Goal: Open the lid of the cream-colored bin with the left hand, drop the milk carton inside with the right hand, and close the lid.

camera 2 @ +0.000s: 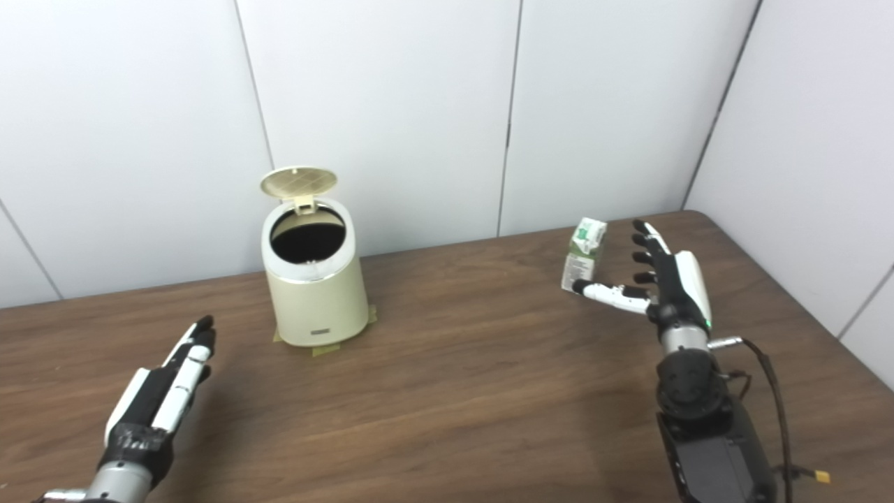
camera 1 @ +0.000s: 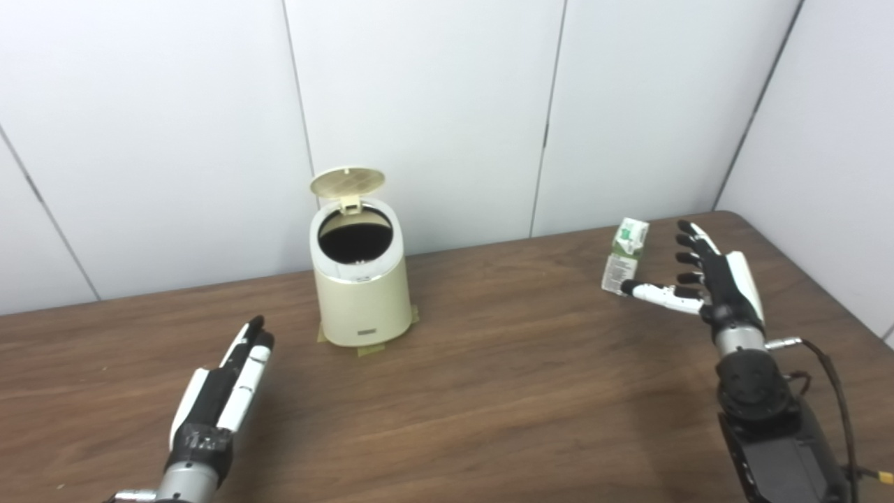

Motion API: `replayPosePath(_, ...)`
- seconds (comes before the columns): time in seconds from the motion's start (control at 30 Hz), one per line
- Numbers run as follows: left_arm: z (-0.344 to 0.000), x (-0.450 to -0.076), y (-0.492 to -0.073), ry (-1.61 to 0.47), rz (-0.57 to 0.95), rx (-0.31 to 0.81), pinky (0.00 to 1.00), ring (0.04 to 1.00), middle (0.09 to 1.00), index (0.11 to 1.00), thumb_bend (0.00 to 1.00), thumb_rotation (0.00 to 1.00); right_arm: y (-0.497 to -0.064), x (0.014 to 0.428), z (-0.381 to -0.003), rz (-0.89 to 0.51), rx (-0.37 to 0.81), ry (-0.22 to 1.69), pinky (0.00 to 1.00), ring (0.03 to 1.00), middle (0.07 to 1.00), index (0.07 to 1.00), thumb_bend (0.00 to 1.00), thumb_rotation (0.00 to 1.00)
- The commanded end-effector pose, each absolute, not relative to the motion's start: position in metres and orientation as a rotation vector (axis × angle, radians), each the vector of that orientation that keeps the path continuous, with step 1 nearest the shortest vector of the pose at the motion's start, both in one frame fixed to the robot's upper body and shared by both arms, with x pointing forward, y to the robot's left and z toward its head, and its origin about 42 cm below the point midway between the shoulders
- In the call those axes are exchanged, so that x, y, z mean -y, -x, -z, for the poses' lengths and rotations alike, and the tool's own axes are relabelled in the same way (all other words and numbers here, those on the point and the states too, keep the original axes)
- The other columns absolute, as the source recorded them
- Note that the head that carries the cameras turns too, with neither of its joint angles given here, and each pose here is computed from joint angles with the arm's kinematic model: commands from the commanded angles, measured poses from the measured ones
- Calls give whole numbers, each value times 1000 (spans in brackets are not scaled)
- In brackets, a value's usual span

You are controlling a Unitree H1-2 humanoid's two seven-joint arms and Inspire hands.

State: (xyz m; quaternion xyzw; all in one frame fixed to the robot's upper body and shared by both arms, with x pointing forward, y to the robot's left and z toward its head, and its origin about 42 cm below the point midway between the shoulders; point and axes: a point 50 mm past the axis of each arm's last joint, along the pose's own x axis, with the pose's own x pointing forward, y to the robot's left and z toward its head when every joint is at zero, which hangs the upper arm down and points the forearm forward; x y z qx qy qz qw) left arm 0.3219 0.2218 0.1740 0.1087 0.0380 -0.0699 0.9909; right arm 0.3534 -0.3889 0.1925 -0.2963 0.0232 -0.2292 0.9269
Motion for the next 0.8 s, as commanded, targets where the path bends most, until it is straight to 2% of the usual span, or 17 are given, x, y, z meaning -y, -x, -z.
replayPosePath(0.0,-195,-223,-328,-211,156,9,1000,1000,1000,1000,530,845,-370,392,-232,499,68,655,555,708,897,922,888,261)
replayPosePath(0.1,-196,-226,-328,-218,158,9,1000,1000,1000,1000,534,834,-378,392,-239,467,77,642,672,808,887,929,889,245)
replayPosePath(0.13,-197,-227,-328,-221,155,9,1000,1000,1000,1000,527,847,-382,392,-243,452,78,626,674,827,888,930,891,244)
replayPosePath(0.23,-200,-230,-330,-211,150,11,1000,1000,1000,1000,502,838,-390,394,-250,436,62,628,575,823,888,922,898,249)
replayPosePath(0.4,-207,-234,-330,-229,146,22,1000,1000,1000,1000,509,820,-402,397,-256,432,24,616,553,836,897,905,923,273)
replayPosePath(0.53,-209,-237,-330,-263,136,25,1000,1000,1000,1000,484,817,-411,403,-255,433,-19,614,604,839,903,894,924,292)
replayPosePath(0.77,-213,-236,-329,-256,140,36,1000,1000,1000,1000,425,787,-421,410,-253,454,-45,565,486,762,880,878,928,269)
